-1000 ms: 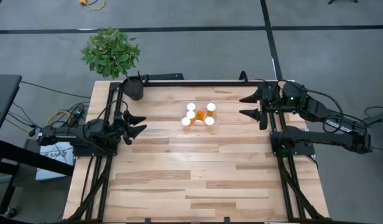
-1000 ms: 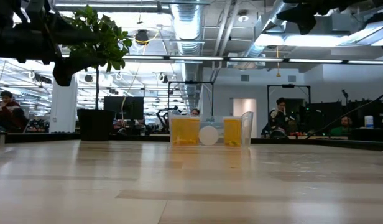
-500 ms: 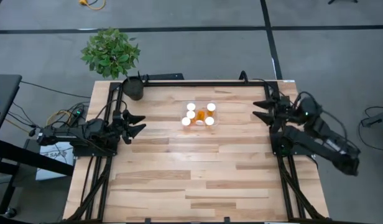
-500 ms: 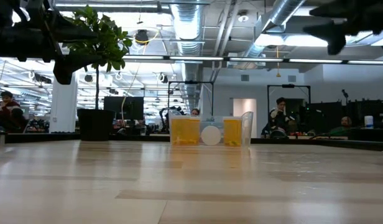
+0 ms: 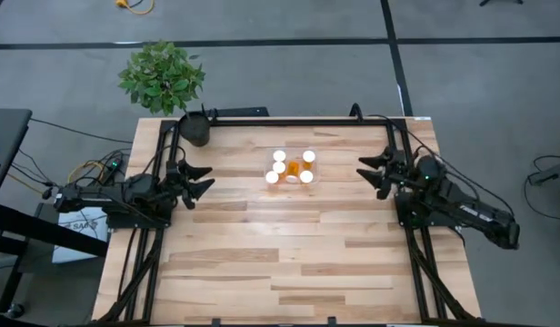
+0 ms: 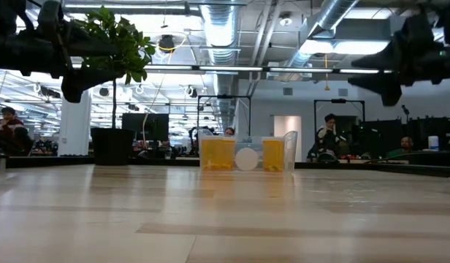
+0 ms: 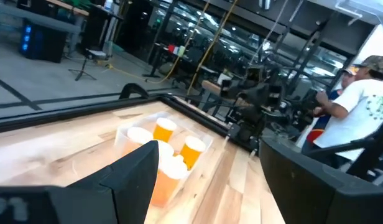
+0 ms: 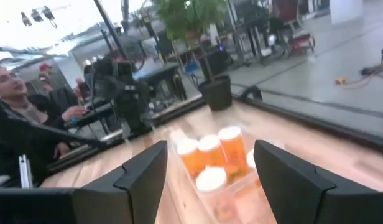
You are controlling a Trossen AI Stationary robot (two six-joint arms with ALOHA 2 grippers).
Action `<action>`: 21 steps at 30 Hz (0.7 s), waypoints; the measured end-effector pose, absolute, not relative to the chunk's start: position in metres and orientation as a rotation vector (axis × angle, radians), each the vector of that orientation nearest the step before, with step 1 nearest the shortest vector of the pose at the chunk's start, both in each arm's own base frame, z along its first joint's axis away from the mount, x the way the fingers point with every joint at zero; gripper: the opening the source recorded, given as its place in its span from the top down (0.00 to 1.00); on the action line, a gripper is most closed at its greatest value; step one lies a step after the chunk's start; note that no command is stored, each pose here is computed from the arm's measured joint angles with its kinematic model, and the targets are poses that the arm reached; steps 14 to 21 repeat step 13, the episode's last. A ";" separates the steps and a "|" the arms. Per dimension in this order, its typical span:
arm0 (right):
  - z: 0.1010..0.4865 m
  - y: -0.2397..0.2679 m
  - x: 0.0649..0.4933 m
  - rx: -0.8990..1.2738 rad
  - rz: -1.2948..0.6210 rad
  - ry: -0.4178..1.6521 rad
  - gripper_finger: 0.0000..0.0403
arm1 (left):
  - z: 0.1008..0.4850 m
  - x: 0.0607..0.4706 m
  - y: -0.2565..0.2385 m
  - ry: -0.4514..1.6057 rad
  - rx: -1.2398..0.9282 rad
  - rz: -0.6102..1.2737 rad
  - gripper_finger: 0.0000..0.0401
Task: Pick and place pill bottles into a basket
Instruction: Return to Home Position
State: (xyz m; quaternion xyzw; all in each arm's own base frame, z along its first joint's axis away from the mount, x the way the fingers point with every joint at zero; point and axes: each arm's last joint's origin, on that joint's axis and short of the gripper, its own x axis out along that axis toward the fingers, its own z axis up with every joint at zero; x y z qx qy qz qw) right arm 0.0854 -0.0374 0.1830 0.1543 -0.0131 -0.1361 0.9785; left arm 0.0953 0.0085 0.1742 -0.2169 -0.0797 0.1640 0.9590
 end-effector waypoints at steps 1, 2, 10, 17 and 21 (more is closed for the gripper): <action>0.179 -0.037 0.086 0.322 -0.279 0.001 0.42 | 0.174 0.095 0.008 -0.158 -0.439 0.325 0.33; 0.173 -0.036 0.087 0.337 -0.283 0.037 0.42 | 0.174 0.095 0.008 -0.155 -0.439 0.325 0.33; 0.168 -0.022 0.093 0.285 -0.211 0.081 0.42 | 0.174 0.095 0.008 -0.144 -0.437 0.325 0.33; 0.166 -0.017 0.096 0.229 -0.205 0.121 0.42 | 0.174 0.095 0.008 -0.136 -0.417 0.322 0.33; 0.166 -0.017 0.096 0.229 -0.205 0.121 0.42 | 0.174 0.095 0.008 -0.136 -0.417 0.322 0.33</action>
